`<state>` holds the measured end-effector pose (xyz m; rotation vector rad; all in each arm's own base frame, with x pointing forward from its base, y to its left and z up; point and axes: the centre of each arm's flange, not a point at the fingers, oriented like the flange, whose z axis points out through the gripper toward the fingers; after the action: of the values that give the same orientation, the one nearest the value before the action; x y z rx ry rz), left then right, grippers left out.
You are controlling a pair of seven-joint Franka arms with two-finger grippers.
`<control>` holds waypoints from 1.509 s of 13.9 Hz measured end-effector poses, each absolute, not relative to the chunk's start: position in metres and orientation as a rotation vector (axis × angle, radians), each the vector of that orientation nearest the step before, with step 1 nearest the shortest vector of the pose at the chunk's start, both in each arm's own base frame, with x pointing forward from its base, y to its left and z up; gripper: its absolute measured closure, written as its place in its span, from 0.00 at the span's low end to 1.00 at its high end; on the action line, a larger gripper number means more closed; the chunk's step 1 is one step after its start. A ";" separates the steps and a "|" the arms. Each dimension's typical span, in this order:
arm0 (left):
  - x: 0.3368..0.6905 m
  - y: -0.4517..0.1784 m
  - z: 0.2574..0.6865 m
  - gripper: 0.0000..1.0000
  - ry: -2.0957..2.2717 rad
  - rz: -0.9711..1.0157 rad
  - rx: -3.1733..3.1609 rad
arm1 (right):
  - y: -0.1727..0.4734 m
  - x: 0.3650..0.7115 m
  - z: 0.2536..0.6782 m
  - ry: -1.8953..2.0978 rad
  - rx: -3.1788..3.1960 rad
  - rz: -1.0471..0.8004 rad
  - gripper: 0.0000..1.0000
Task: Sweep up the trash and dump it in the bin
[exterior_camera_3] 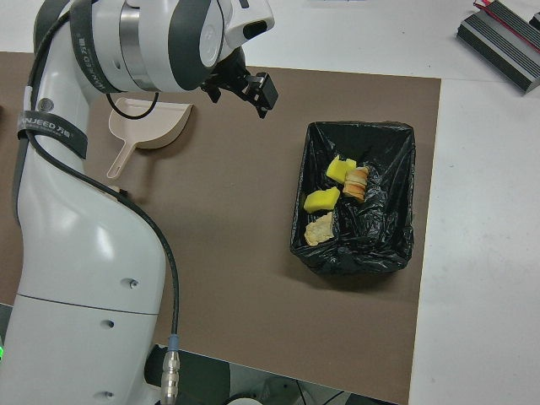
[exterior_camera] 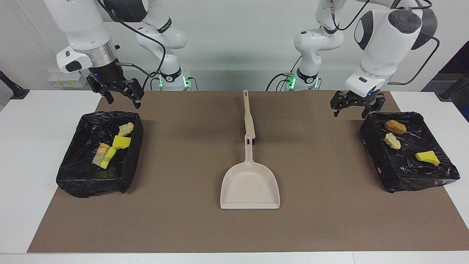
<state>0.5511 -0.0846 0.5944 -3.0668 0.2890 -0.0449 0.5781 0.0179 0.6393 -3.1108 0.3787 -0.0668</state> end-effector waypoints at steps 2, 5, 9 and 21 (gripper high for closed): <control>0.537 -0.077 0.622 0.00 0.268 -0.082 -3.059 | 0.018 0.578 0.639 0.379 -3.111 -0.065 0.00; 0.519 -0.068 0.664 0.00 0.232 -0.097 -3.053 | 0.018 0.578 0.639 0.379 -3.111 -0.065 0.00; 0.511 -0.045 0.691 0.00 0.161 -0.095 -3.099 | 0.018 0.578 0.639 0.379 -3.111 -0.065 0.00; 0.534 -0.017 0.650 0.00 0.096 -0.077 -3.163 | 0.018 0.578 0.638 0.380 -3.111 -0.063 0.00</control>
<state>0.5343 -0.0170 0.6496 -3.1630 0.0961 -0.0767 0.5781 0.0175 0.6383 -3.1112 0.3797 -0.0635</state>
